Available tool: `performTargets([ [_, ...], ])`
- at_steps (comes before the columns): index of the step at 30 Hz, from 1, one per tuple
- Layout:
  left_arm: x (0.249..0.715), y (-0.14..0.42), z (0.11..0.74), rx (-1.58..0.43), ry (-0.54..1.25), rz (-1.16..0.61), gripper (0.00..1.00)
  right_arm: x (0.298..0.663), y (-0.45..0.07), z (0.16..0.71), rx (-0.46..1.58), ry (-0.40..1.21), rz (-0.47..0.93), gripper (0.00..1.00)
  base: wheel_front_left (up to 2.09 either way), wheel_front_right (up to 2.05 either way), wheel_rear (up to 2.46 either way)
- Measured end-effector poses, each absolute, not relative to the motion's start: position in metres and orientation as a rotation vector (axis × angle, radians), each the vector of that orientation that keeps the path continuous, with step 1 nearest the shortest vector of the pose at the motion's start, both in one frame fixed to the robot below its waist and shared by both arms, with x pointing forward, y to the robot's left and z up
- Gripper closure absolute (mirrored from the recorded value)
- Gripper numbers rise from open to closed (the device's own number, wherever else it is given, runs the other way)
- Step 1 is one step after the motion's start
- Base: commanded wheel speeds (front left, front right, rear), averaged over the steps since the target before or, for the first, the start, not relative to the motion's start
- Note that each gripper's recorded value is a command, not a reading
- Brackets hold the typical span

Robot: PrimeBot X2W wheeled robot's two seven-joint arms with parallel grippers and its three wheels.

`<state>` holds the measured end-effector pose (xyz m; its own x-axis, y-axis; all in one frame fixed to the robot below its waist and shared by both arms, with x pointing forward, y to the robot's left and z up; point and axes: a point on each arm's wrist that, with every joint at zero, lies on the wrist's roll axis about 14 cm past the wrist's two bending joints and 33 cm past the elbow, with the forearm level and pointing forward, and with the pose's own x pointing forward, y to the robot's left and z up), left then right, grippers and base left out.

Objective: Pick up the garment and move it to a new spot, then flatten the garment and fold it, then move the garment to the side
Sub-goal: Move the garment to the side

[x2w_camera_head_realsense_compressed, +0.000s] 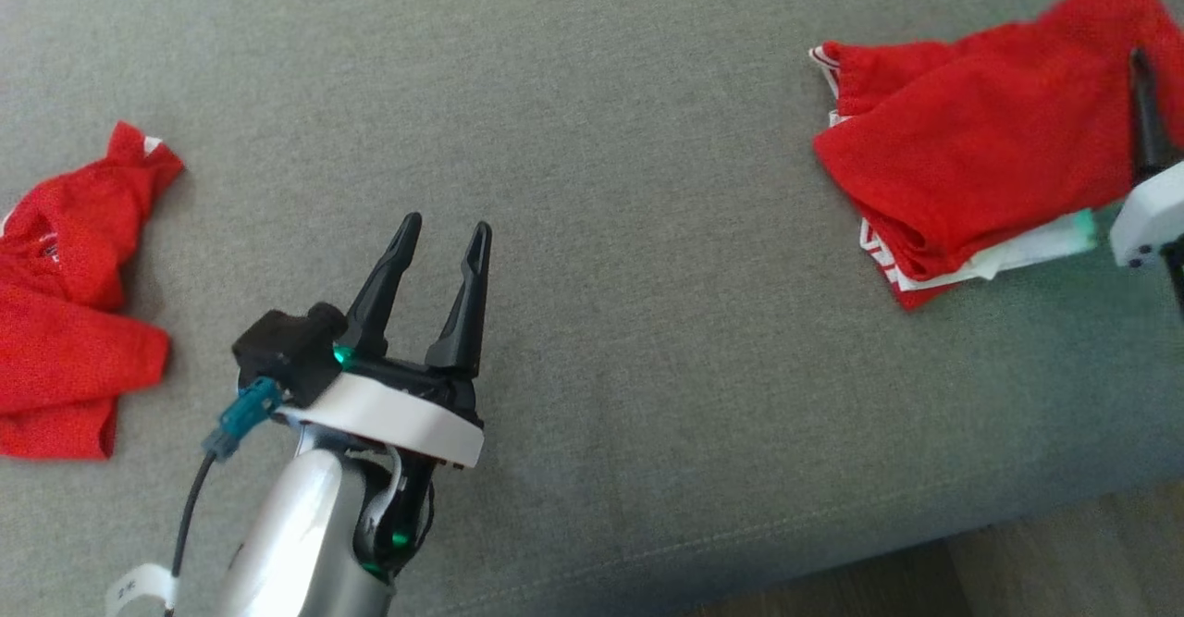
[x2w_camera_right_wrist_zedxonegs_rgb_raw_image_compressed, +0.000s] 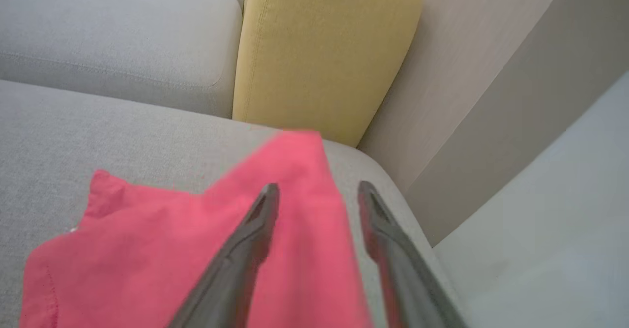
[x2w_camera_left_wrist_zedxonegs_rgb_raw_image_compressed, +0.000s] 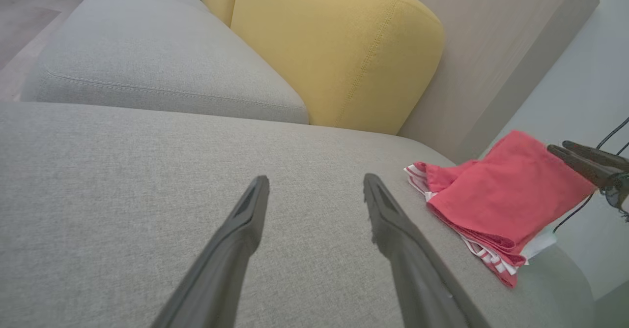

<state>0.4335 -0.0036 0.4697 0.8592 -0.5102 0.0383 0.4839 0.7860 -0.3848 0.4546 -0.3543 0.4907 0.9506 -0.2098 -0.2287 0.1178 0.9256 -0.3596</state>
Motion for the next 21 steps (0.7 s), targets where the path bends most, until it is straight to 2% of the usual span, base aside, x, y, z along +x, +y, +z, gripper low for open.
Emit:
performTargets([
  [9, 0.425, -0.002, 0.478, -0.394, 0.058, -0.537, 0.00, 0.450, -0.337, 0.508, -0.314, 0.201, -0.154, 0.00, 0.00, 0.00, 0.00],
  [15, 0.418, 0.012, 0.493, -0.398, 0.025, -0.492, 0.00, 0.456, -0.281, 0.528, -0.195, 0.082, -0.067, 0.00, 0.00, 0.00, 0.00],
  [21, 0.402, 0.037, 0.506, -0.381, -0.013, -0.413, 0.00, 0.445, -0.215, 0.532, -0.044, 0.000, 0.041, 0.00, 0.00, 0.00, 0.00],
])
